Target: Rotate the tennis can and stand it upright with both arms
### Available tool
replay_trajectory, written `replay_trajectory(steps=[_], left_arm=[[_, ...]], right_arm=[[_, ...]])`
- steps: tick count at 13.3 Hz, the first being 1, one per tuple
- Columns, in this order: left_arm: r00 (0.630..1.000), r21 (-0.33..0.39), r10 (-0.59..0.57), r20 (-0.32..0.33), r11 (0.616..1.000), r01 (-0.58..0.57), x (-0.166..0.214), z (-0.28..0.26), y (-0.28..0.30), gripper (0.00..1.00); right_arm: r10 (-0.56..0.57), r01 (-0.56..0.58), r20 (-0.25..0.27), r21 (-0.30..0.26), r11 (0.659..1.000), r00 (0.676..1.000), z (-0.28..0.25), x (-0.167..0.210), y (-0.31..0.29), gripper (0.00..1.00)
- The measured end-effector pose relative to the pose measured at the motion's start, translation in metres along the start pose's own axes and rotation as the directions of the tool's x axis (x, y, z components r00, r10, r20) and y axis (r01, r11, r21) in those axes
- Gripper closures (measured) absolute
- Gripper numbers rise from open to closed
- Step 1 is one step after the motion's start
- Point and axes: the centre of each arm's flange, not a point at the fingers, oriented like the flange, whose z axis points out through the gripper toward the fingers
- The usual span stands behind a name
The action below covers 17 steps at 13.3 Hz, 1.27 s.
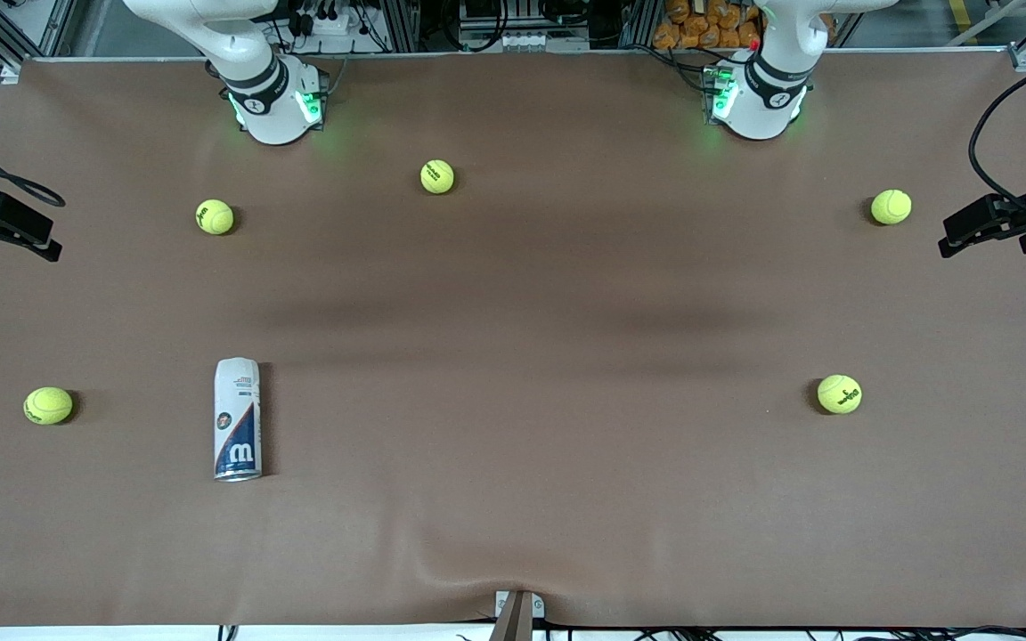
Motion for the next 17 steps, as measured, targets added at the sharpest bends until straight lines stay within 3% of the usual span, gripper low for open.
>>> replay_trajectory(steps=[17], left_arm=[[1.0,0.001,-0.003,0.018,1.0,0.003,-0.001,0.003,-0.002,0.0]], right_arm=[[-0.013,0.013,0.014,-0.004,1.0,1.0,0.033,0.017,-0.009,0.0]])
